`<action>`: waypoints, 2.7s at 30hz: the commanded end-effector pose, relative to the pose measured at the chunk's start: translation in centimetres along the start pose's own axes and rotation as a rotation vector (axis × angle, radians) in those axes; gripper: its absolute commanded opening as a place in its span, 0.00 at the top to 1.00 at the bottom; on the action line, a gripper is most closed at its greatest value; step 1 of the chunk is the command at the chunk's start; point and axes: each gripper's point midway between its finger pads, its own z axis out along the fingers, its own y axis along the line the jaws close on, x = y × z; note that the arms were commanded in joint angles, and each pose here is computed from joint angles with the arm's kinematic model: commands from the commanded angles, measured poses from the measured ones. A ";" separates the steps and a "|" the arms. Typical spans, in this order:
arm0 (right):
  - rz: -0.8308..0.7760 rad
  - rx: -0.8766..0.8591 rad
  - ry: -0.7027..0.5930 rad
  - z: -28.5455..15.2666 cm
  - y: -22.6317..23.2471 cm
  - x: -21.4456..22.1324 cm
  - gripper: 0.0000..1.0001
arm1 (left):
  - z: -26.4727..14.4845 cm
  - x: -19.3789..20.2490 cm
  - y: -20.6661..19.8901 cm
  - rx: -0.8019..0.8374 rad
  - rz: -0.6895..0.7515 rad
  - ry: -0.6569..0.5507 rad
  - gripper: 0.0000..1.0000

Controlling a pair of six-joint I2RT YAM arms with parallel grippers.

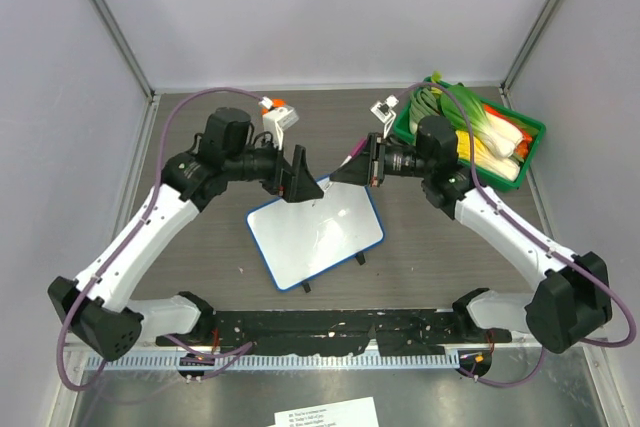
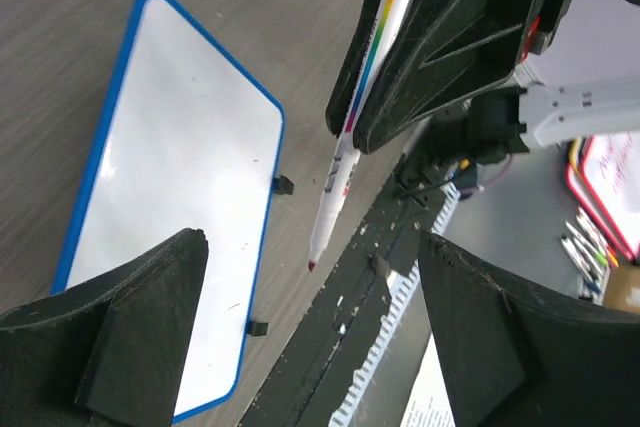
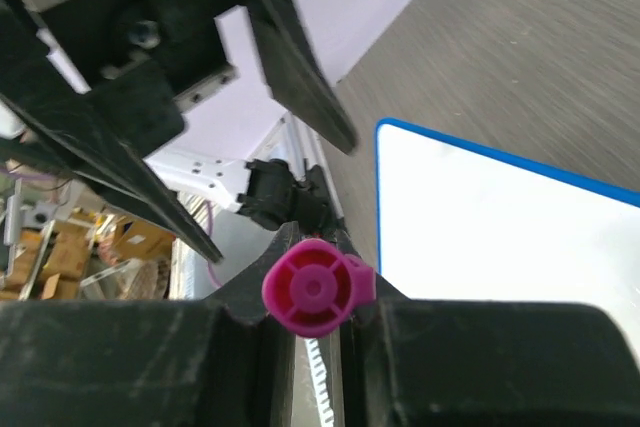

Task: Write a sentence on the whiteboard
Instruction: Pick up the whiteboard marker at the center of the board, then move the whiteboard to the center of the board.

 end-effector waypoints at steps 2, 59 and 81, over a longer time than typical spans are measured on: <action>-0.060 0.212 -0.104 -1.7 -2.4 -1.4 0.99 | -2.7 -0.8 1.5 -0.197 -0.081 -0.123 0.10; 0.069 0.553 -0.220 -8.3 -10.2 1.0 0.99 | 7.1 28.1 7.6 -0.881 -0.498 0.106 0.47; 0.031 0.513 -0.271 -8.3 -8.0 -1.7 0.99 | 6.8 26.9 11.2 -1.006 -0.300 0.129 1.00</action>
